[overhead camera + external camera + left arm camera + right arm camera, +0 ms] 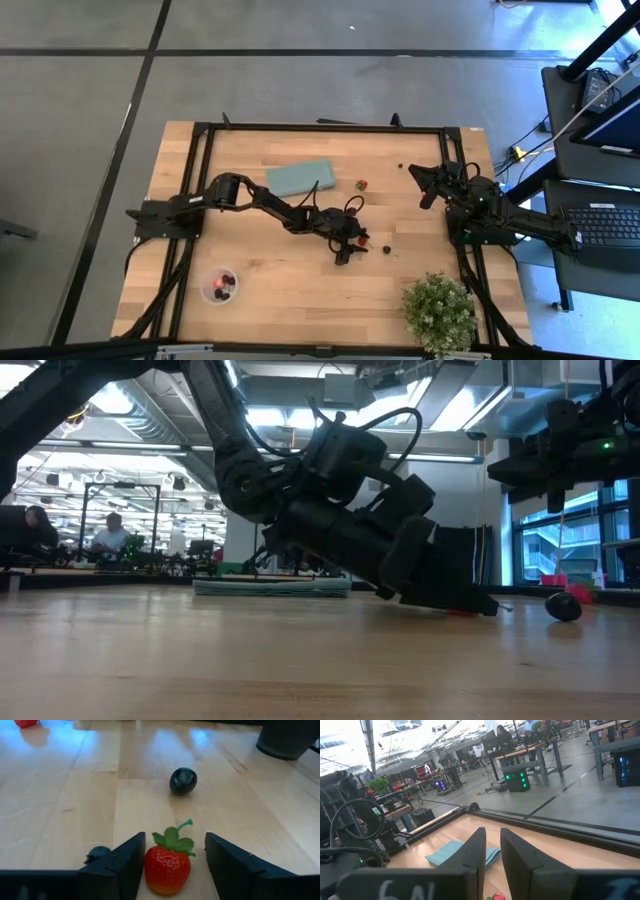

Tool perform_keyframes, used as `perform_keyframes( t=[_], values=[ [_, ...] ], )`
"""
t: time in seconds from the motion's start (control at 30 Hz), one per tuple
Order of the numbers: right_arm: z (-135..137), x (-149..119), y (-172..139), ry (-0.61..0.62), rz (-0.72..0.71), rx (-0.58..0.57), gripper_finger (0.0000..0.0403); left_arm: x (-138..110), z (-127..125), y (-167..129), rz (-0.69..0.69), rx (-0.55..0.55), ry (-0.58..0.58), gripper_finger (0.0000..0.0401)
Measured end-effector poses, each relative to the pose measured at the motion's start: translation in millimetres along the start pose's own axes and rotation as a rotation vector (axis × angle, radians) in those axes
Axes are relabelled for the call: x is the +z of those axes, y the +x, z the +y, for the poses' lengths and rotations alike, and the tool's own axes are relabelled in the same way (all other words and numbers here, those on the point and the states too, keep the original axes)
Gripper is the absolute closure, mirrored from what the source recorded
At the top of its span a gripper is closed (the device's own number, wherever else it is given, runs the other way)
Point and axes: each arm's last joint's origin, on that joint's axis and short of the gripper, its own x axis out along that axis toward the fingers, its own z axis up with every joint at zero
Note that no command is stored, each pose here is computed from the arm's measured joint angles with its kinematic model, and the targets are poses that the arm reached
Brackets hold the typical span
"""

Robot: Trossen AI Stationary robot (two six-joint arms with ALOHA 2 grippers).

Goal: Pick and placing Produce into tupperware
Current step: Put the bottom strawberry into the transparent container

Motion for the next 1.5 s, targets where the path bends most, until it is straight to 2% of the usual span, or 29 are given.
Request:
perform_keyframes(
  t=[0.4,0.73,0.93,1.13,1.27,1.37,1.5],
  values=[
    [0.0,-0.1,0.0,0.001,0.0,0.0,0.0342,-1.4,1.1,-0.3,0.021,0.023,-0.049,0.0291],
    [0.0,-0.1,0.0,0.001,0.0,0.0,0.0342,0.7,-0.8,-2.0,0.031,0.019,-0.101,0.0285],
    [0.0,-0.1,0.0,0.002,0.0,0.0,0.0342,19.0,-6.5,-17.3,0.127,-0.018,-0.081,0.0292],
    [0.0,-0.1,0.0,0.001,0.0,0.0,0.0342,55.6,-14.3,-62.5,0.345,-0.021,0.016,0.0292],
    [0.0,0.0,0.0,0.0,0.0,0.0,0.0342,77.7,-19.5,-115.7,0.571,-0.021,0.049,0.0284],
    [0.0,0.0,0.0,0.0,0.0,0.0,0.0342,92.6,-24.2,-162.4,0.725,0.007,-0.027,0.0287],
    [0.0,-0.1,0.0,0.001,0.0,0.0,0.0342,106.6,-36.8,-219.5,0.873,0.066,-0.194,0.0292]
  ],
)
